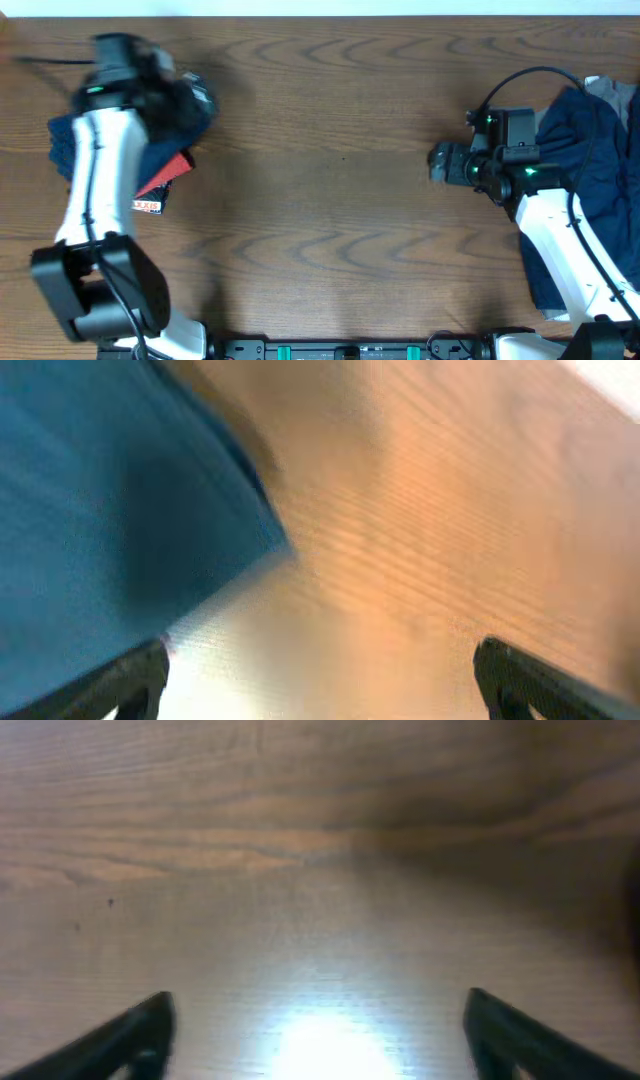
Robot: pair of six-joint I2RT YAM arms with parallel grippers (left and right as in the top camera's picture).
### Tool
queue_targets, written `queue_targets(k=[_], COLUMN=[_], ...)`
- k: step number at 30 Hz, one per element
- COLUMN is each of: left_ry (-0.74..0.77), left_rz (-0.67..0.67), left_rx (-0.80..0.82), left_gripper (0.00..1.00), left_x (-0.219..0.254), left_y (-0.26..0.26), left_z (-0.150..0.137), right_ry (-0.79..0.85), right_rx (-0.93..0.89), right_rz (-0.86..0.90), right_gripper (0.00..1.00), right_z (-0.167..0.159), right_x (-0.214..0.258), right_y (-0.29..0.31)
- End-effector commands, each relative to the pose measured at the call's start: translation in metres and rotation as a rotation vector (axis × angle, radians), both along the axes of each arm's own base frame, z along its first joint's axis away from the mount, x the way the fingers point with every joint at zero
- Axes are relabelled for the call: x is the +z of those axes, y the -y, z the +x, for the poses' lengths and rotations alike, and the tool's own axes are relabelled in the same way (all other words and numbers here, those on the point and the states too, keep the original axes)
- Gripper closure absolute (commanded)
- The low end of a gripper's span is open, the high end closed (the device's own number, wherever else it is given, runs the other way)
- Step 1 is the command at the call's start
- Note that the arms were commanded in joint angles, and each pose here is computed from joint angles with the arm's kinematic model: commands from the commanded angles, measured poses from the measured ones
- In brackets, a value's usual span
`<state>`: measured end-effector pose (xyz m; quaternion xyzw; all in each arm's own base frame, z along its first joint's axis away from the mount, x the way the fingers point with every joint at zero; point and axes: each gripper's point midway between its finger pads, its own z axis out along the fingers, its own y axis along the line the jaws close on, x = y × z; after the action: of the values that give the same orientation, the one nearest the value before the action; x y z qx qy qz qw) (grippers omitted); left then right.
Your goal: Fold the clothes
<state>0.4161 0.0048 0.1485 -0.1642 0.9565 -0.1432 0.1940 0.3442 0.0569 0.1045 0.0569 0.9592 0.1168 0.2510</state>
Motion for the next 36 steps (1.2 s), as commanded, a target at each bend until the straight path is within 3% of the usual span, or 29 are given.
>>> queue_targets(k=[1, 6, 10, 15, 19, 23, 28, 36], left_ry=[-0.176, -0.485, -0.669, -0.685, -0.514, -0.166, 0.305, 0.708], left_rz=[0.103, 0.098, 0.1, 0.108, 0.108, 0.133, 0.241, 0.16], left_rx=[-0.091, -0.187, -0.223, -0.248, -0.211, -0.167, -0.046, 0.016], left_gripper=[0.02, 0.02, 0.02, 0.02, 0.02, 0.02, 0.02, 0.02], left_x=[-0.028, -0.035, -0.028, -0.025, -0.021, -0.002, 0.044, 0.111], left_y=[0.019, 0.047, 0.052, 0.056, 0.059, 0.057, 0.034, 0.024], left_z=[-0.032, -0.11, -0.156, -0.184, -0.191, -0.19, -0.201, -0.245], right_ry=[-0.052, -0.254, -0.399, -0.389, -0.219, 0.054, 0.352, 0.508], right_rx=[0.046, 0.035, 0.005, 0.001, -0.023, -0.109, -0.23, -0.238], right_rz=[0.007, 0.012, 0.014, 0.013, 0.004, -0.035, -0.048, -0.006], right_gripper=[0.01, 0.01, 0.01, 0.01, 0.01, 0.01, 0.01, 0.01], right_z=[-0.011, -0.057, -0.092, -0.108, -0.106, -0.108, -0.136, -0.17], right_x=[-0.005, -0.022, -0.027, -0.01, 0.018, 0.05, 0.081, 0.099], right_y=[-0.003, -0.001, 0.001, 0.003, 0.008, 0.022, 0.044, 0.049])
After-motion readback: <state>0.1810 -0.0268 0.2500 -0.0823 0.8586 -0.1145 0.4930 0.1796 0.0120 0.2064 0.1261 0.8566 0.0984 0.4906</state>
